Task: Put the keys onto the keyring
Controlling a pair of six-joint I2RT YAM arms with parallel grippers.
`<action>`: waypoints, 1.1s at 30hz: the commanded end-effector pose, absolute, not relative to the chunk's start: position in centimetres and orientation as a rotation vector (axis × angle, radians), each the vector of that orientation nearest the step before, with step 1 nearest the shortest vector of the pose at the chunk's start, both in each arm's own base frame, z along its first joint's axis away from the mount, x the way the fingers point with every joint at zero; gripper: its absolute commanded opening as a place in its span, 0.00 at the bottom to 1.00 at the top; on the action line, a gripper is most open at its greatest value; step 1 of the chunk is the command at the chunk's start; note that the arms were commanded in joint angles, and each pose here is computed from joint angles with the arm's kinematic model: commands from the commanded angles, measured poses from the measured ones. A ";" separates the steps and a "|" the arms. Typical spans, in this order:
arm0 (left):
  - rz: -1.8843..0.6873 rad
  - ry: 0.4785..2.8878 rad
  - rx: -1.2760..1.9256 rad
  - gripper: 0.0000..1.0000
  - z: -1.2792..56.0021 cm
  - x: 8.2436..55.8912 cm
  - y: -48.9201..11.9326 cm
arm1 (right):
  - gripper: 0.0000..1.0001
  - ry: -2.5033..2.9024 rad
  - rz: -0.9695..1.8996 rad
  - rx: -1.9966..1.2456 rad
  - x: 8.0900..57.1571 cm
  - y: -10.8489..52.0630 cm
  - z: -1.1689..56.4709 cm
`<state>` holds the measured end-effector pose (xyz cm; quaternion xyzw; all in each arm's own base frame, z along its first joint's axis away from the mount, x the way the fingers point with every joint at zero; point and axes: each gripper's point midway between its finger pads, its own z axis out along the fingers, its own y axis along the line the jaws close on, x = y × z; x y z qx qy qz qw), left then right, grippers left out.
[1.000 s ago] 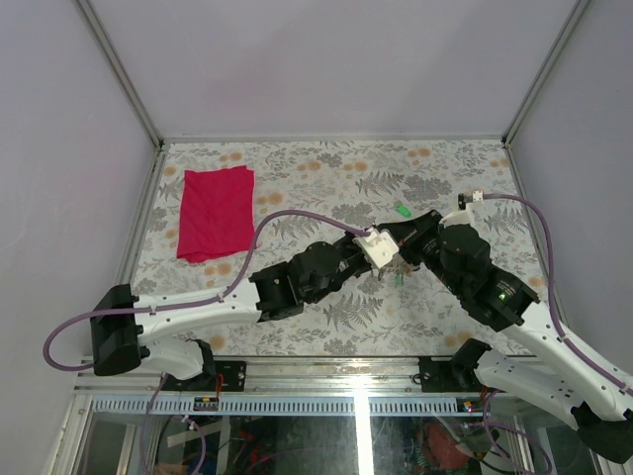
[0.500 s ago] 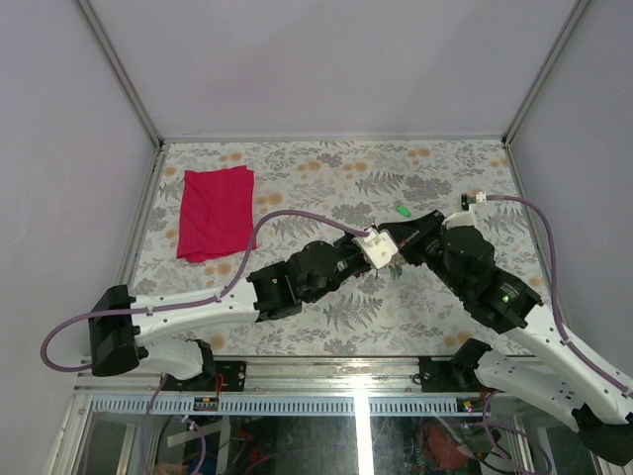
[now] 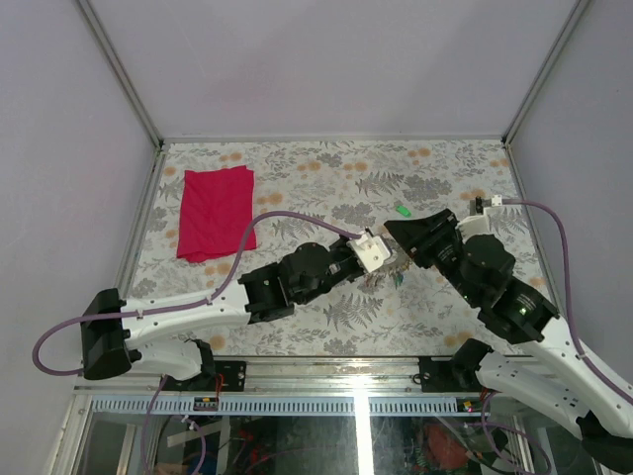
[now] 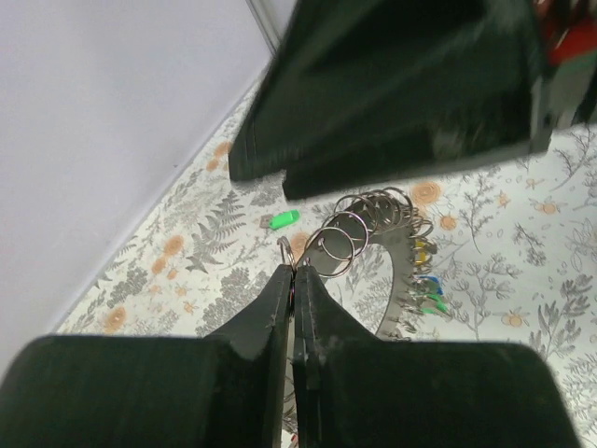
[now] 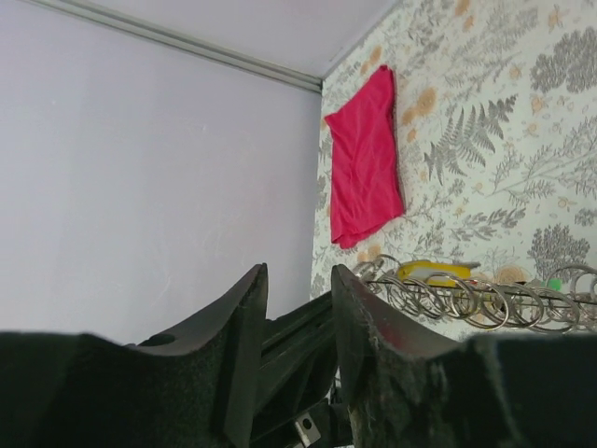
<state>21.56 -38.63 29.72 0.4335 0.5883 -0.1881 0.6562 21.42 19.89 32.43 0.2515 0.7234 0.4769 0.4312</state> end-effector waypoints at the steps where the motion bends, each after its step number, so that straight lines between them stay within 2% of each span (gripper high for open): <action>1: -0.505 1.289 0.936 0.00 32.2 20.6 -38.2 | 0.41 1.621 1.178 0.543 20.6 17.3 37.8; 9: -0.721 1.288 0.983 0.00 33.5 19.1 -36.9 | 0.43 1.500 0.907 0.087 19.2 15.4 38.7; 14: -0.896 1.259 1.026 0.00 35.2 18.4 -35.1 | 0.45 1.483 0.746 -0.314 18.3 16.9 38.9; 26: -1.173 1.133 1.202 0.00 38.2 14.8 -31.6 | 0.43 1.311 0.844 -1.020 12.1 21.7 40.4; 33: -1.253 1.074 1.261 0.00 39.1 12.2 -30.7 | 0.41 1.271 0.908 -1.131 11.1 23.1 40.4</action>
